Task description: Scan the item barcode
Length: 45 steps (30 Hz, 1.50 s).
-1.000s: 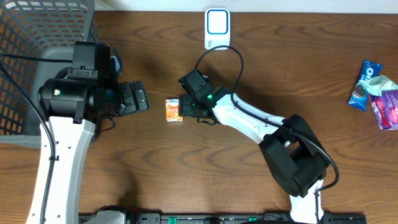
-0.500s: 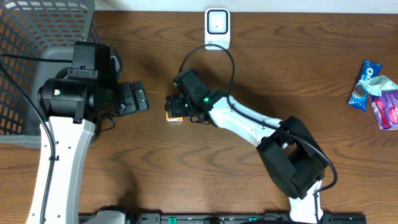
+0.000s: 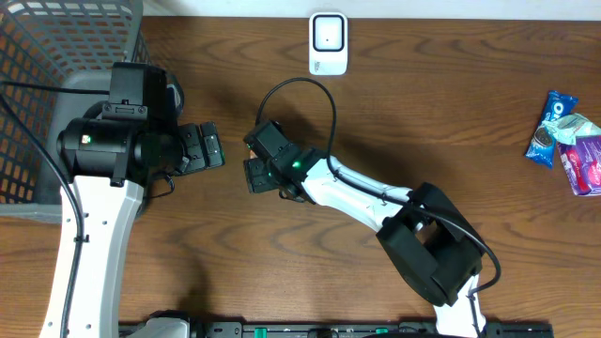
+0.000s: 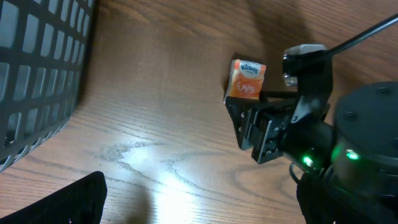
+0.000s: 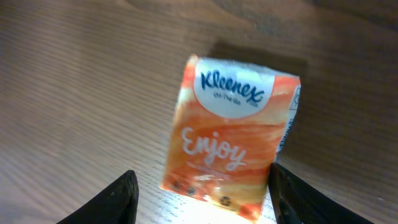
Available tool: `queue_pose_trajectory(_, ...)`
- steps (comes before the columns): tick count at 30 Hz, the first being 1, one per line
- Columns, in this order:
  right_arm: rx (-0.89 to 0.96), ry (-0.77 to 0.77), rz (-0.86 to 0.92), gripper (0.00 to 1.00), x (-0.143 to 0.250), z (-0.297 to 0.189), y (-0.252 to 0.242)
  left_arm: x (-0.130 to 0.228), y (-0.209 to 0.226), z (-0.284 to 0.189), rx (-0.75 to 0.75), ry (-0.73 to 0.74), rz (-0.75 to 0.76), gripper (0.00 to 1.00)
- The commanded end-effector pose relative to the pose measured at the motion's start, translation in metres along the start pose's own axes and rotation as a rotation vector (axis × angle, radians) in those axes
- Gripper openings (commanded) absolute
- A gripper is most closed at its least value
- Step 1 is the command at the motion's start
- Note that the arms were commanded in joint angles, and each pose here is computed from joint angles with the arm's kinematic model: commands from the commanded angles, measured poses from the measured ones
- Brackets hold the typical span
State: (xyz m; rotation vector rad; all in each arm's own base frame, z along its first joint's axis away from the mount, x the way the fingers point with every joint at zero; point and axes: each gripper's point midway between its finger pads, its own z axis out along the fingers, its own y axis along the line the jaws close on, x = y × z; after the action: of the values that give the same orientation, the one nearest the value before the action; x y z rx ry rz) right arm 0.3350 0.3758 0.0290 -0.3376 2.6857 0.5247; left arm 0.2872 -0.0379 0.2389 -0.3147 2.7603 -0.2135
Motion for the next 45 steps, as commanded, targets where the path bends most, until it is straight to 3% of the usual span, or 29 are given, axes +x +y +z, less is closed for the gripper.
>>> queue_pose_trajectory(1,0.092,-0.012,-0.009,0.63,0.001,0.01,-0.019,-0.004,0.0,-0.006,-0.001,-0.02,0.012,0.98)
queue_pose_trajectory(8,0.433,-0.033,-0.005,0.7,-0.001,-0.01,-0.09,-0.004,0.0,-0.006,-0.001,-0.02,0.012,0.98)
queue_pose_trajectory(18,0.687,-0.035,-0.006,0.69,-0.035,-0.068,-0.131,-0.004,0.0,-0.006,-0.001,-0.02,0.012,0.98)
queue_pose_trajectory(22,0.737,-0.075,-0.015,0.71,-0.055,-0.091,-0.128,-0.004,0.0,-0.006,-0.001,-0.02,0.012,0.98)
queue_pose_trajectory(25,0.668,-0.073,0.014,0.7,-0.062,-0.092,-0.114,-0.004,0.0,-0.006,-0.001,-0.02,0.012,0.98)
queue_pose_trajectory(29,0.346,0.013,0.235,0.59,-0.049,-0.067,-0.061,-0.004,0.0,-0.006,-0.001,-0.02,0.012,0.98)
queue_pose_trajectory(32,0.235,0.094,0.523,0.52,-0.031,-0.058,-0.04,-0.004,0.0,-0.006,-0.001,-0.02,0.012,0.98)
queue_pose_trajectory(34,0.219,0.14,0.683,0.56,-0.017,-0.053,-0.034,-0.004,0.0,-0.006,-0.001,-0.02,0.012,0.98)
queue_pose_trajectory(36,0.237,0.165,0.816,0.76,-0.002,-0.048,-0.032,-0.004,0.0,-0.006,-0.001,-0.02,0.012,0.98)
queue_pose_trajectory(40,0.271,0.163,0.963,0.76,0.017,-0.037,-0.032,-0.004,0.0,-0.006,-0.001,-0.02,0.012,0.98)
queue_pose_trajectory(45,0.239,0.118,1.085,0.72,0.012,-0.028,-0.03,-0.004,0.0,-0.006,-0.001,-0.02,0.012,0.98)
